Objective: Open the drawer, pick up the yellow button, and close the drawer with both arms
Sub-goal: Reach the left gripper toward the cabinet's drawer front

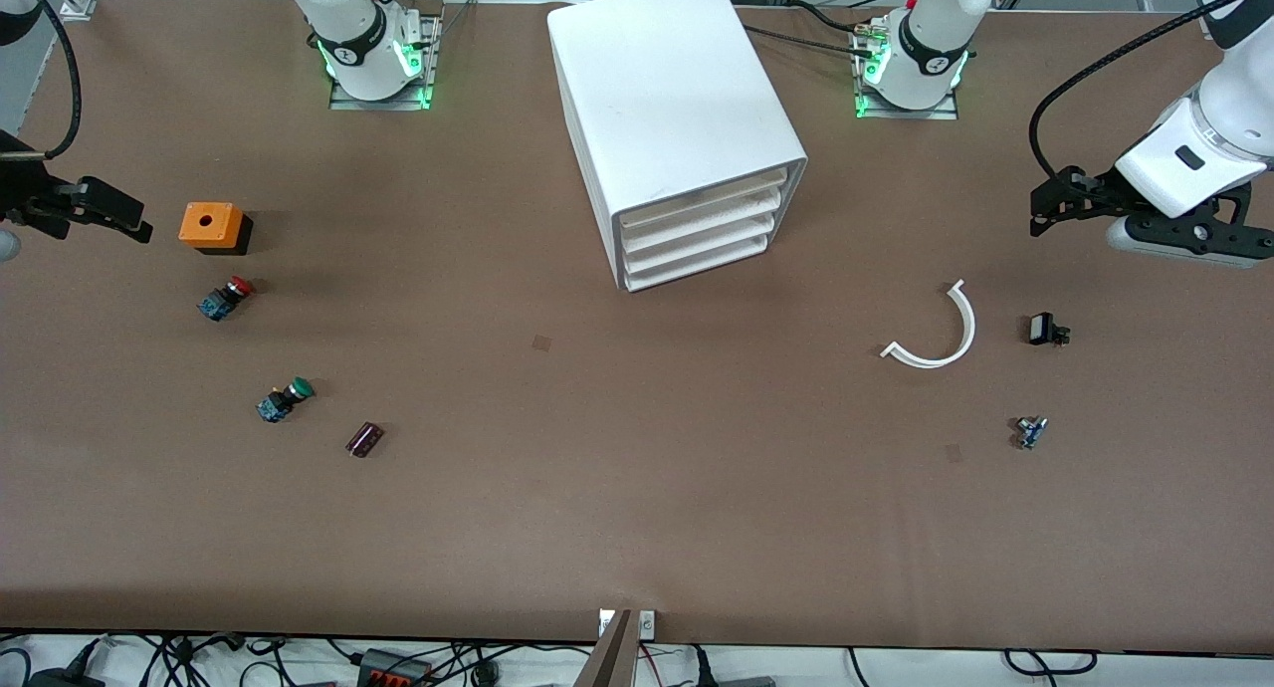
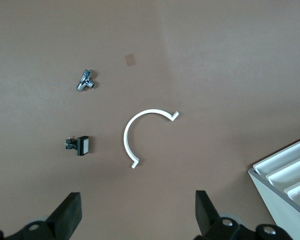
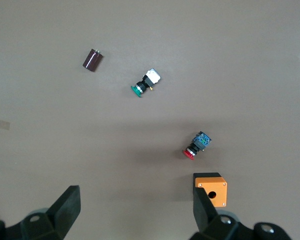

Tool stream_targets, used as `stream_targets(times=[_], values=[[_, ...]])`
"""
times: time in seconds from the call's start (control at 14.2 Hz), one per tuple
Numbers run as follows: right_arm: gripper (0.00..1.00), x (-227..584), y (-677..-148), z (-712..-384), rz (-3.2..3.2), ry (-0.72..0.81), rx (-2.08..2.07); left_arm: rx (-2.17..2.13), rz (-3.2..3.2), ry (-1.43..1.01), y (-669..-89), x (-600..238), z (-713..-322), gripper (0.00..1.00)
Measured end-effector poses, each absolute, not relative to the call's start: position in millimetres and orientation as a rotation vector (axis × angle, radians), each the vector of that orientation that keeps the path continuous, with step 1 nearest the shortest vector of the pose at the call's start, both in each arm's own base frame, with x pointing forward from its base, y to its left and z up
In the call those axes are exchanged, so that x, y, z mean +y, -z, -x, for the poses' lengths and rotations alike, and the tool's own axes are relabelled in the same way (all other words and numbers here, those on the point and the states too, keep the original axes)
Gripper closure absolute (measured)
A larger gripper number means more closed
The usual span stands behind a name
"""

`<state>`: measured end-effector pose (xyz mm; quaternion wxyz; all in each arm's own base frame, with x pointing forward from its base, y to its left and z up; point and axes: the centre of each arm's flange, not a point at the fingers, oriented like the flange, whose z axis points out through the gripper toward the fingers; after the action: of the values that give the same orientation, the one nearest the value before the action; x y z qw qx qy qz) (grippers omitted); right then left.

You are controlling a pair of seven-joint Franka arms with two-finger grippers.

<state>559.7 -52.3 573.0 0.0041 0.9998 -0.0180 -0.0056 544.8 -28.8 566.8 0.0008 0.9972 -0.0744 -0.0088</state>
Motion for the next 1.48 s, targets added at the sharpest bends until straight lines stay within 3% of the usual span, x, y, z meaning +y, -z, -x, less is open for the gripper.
stream_targets(times=[0.84,1.19,1.48], values=[[0.00,-45,-557,-568,-3.147,0.057,-0.043,-0.249,-3.129,0.072,-565,-34,-541,0.00],[0.00,2,-518,-595,-3.191,0.079,0.053,-0.329,-3.086,0.443,-537,-58,-529,0.00],[0.00,23,-511,-598,-3.249,0.093,0.073,-0.405,-2.899,0.755,-493,-88,-533,0.00]])
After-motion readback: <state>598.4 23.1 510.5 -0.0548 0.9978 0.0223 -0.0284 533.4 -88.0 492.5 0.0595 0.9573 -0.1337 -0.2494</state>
